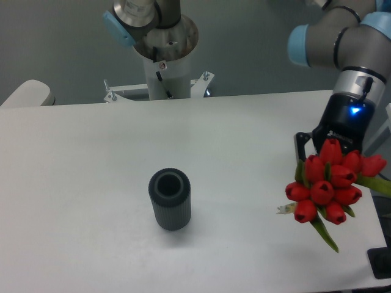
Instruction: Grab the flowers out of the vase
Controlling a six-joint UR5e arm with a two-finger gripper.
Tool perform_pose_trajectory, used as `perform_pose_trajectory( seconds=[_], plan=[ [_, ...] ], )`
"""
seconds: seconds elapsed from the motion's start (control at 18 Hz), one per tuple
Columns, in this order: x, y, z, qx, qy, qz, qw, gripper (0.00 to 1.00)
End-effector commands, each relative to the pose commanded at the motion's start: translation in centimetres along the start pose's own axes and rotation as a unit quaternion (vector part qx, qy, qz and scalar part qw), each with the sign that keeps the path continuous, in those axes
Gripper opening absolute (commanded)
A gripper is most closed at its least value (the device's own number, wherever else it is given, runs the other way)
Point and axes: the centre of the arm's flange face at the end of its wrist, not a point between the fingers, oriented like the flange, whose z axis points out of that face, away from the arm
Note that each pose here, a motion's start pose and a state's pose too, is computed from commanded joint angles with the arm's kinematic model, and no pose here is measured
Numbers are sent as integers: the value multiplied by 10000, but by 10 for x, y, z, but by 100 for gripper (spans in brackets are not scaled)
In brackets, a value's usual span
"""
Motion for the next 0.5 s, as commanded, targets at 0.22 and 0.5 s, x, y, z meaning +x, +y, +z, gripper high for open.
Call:
perform_pose_trajectory(
  seconds=[0.22, 0.5],
  plan=[
    [-3, 6, 7, -31, 27, 145, 9999, 32],
    [-3, 13, 14, -197, -1, 332, 9993, 32]
  ],
)
